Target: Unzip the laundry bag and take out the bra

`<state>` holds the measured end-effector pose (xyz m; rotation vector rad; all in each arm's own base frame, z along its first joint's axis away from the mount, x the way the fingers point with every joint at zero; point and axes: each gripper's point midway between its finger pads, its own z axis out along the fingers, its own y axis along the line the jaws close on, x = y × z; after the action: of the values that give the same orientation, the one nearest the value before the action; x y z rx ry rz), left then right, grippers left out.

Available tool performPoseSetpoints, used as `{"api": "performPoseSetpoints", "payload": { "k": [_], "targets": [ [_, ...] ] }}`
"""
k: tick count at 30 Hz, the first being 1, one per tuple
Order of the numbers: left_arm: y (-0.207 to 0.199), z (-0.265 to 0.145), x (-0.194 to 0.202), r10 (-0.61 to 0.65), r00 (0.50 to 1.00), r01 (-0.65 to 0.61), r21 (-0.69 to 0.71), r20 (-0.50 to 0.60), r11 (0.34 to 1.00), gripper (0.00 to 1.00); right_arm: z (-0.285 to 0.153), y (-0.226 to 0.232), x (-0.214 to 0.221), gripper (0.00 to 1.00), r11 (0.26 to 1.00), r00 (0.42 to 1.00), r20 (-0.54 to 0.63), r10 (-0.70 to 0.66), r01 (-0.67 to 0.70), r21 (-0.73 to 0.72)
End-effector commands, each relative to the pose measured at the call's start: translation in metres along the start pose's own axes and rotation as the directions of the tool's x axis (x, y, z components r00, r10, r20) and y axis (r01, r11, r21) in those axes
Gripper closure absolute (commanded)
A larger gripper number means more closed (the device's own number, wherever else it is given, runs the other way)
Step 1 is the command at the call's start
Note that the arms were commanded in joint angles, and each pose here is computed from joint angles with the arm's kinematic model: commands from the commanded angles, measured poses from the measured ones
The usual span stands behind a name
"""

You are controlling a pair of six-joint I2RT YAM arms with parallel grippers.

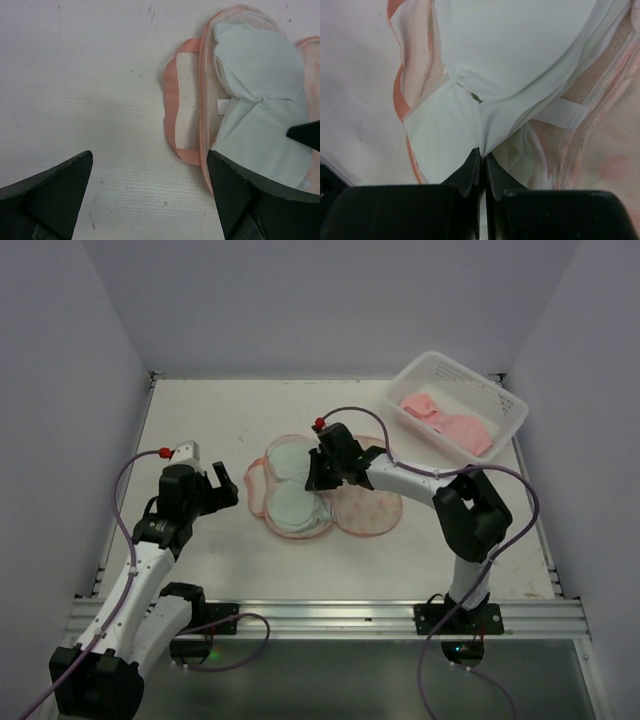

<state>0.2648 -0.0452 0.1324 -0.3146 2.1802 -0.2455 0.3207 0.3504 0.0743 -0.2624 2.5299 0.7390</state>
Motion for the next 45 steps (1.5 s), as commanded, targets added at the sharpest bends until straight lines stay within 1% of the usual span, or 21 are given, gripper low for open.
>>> {"api": "performPoseSetpoints", "payload": {
  "k": [1,3,4,7,10,11,12,13,14,16,19,21,26,29,31,32,37,38,41,44,45],
  "targets": [
    [0.0,0.002,-0.012,0.022,0.999,-0.022,0.002,0.05,1.0,0.0,-0.062,0.048,-0.054,1.0,0.991,0.982,0.182,-0.046,0.067,-0.113],
    [0.0,0.002,-0.012,0.022,0.998,-0.022,0.002,0.051,1.0,0.0,-0.085,0.057,-0.071,1.0,0.99,0.969,0.241,-0.051,0.081,-0.116],
    [0.0,0.003,-0.012,0.022,0.998,-0.022,0.004,0.05,1.0,0.0,-0.104,0.06,-0.087,1.0,0.992,0.952,0.303,-0.048,0.081,-0.098],
    [0.0,0.004,-0.01,0.022,0.999,-0.023,0.001,0.04,1.0,0.0,-0.149,0.066,-0.122,1.0,0.996,0.917,0.399,-0.007,0.043,-0.081],
    [0.001,0.005,-0.009,0.023,0.999,-0.023,0.0,0.036,1.0,0.0,-0.193,0.057,-0.16,1.0,0.998,0.864,0.501,0.053,-0.029,-0.056],
    [0.001,0.005,-0.008,0.023,0.999,-0.023,-0.001,0.033,1.0,0.0,-0.216,0.051,-0.179,1.0,0.997,0.83,0.552,0.077,-0.058,-0.051],
    [0.001,0.005,-0.009,0.023,0.999,-0.023,-0.002,0.035,1.0,0.0,-0.228,0.045,-0.188,1.0,0.996,0.811,0.578,0.091,-0.079,-0.046],
    [0.001,0.005,-0.009,0.023,0.999,-0.023,-0.002,0.036,1.0,0.0,-0.245,0.042,-0.201,1.0,0.993,0.783,0.612,0.112,-0.101,-0.054],
    [0.002,0.005,-0.008,0.023,0.999,-0.023,-0.006,0.033,1.0,0.0,-0.262,0.024,-0.213,1.0,0.989,0.751,0.646,0.135,-0.145,-0.038],
    [0.002,0.005,-0.009,0.023,0.999,-0.023,-0.009,0.036,1.0,0.0,-0.286,0.006,-0.229,1.0,0.979,0.698,0.697,0.167,-0.201,-0.034],
    [0.004,0.005,-0.008,0.022,0.999,-0.021,-0.016,0.034,1.0,0.0,-0.326,-0.041,-0.252,1.0,0.945,0.579,0.793,0.192,-0.326,0.009],
    [0.005,0.006,-0.008,0.02,0.999,-0.02,-0.021,0.032,1.0,0.0,-0.352,-0.082,-0.262,1.0,0.899,0.484,0.854,0.191,-0.436,0.045],
    [0.005,0.006,-0.006,0.02,1.0,-0.02,-0.024,0.024,1.0,0.0,-0.386,-0.168,-0.27,1.0,0.767,0.309,0.922,0.233,-0.641,0.021],
    [0.006,0.007,-0.006,0.018,1.0,-0.017,-0.028,0.024,0.999,0.0,-0.387,-0.211,-0.272,1.0,0.686,0.23,0.941,0.25,-0.727,-0.005],
    [0.006,0.008,-0.004,0.021,1.0,-0.02,-0.031,0.017,0.999,0.0,-0.375,-0.232,-0.275,1.0,0.648,0.202,0.943,0.263,-0.761,-0.018],
    [0.007,0.008,-0.004,0.019,1.0,-0.018,-0.033,0.014,0.999,0.0,-0.381,-0.252,-0.273,1.0,0.61,0.163,0.956,0.245,-0.792,-0.021],
    [0.009,0.008,-0.002,0.02,1.0,-0.02,-0.047,0.006,0.999,0.0,-0.371,-0.298,-0.269,1.0,0.481,0.044,0.969,0.241,-0.873,-0.08],
    [0.01,0.008,-0.003,0.019,1.0,-0.019,-0.05,0.008,0.999,0.0,-0.363,-0.311,-0.266,1.0,0.454,0.037,0.969,0.244,-0.888,-0.081],
    [0.011,0.007,-0.003,0.014,1.0,-0.014,-0.058,0.013,0.998,0.0,-0.344,-0.326,-0.267,1.0,0.419,0.0,0.961,0.277,-0.9,-0.121],
    [0.013,0.006,-0.002,0.012,1.0,-0.011,-0.067,0.014,0.998,0.0,-0.301,-0.341,-0.269,1.0,0.399,0.0,0.932,0.361,-0.904,-0.155],
    [0.013,0.006,-0.002,0.012,1.0,-0.011,-0.069,0.014,0.998,0.0,-0.279,-0.344,-0.268,1.0,0.397,0.017,0.912,0.41,-0.903,-0.162]
  ]
}}
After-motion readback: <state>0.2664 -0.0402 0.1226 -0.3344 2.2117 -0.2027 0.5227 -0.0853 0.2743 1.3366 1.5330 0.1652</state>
